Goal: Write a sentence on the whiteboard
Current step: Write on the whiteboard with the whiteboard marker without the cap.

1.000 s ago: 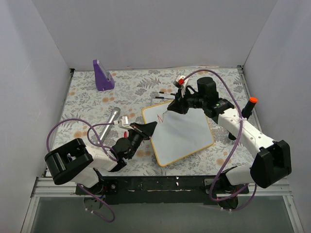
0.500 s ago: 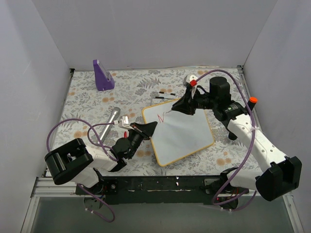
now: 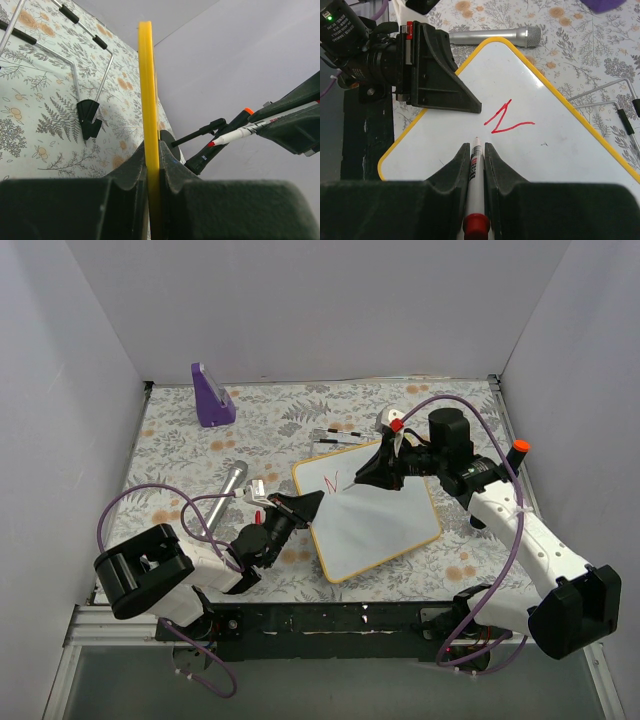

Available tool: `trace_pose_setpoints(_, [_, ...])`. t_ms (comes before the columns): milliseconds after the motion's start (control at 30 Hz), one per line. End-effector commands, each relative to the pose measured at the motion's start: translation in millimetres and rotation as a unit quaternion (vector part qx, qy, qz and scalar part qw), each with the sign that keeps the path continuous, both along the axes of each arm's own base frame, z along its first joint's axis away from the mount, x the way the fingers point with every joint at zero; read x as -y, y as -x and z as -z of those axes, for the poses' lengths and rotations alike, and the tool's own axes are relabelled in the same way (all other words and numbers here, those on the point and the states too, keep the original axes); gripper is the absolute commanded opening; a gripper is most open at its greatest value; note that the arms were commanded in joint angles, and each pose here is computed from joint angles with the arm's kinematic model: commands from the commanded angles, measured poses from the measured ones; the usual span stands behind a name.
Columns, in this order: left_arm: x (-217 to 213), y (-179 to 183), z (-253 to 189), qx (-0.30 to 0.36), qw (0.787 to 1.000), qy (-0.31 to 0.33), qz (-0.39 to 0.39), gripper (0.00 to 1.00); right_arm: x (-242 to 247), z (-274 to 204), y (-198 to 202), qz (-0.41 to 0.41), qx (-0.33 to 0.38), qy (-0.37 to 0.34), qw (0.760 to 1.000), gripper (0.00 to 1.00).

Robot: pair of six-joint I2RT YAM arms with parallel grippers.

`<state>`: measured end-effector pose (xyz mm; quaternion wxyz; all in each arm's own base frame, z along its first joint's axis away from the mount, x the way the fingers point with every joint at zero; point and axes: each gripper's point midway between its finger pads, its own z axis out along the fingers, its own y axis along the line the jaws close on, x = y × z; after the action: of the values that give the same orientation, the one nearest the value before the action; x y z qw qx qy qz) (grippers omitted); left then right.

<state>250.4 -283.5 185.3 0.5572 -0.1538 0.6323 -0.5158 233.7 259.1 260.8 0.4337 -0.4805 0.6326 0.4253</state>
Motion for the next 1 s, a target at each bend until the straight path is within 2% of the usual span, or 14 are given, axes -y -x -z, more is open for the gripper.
trace_pose_setpoints(0, [-8, 9, -43, 0.076, 0.996, 0.05, 0.0, 0.0, -2, -5, -4, -0.004, 0.018, -0.006, 1.0, 0.01])
trace_pose_setpoints(567, [-8, 7, -46, 0.074, 0.996, 0.053, -0.003, 0.0, -5, 16, -38, 0.061, -0.009, 0.006, 0.998, 0.01])
trace_pose_setpoints(967, [-5, 6, -48, 0.076, 0.996, 0.051, 0.0, 0.0, -11, 29, -37, 0.052, -0.034, 0.007, 0.998, 0.01])
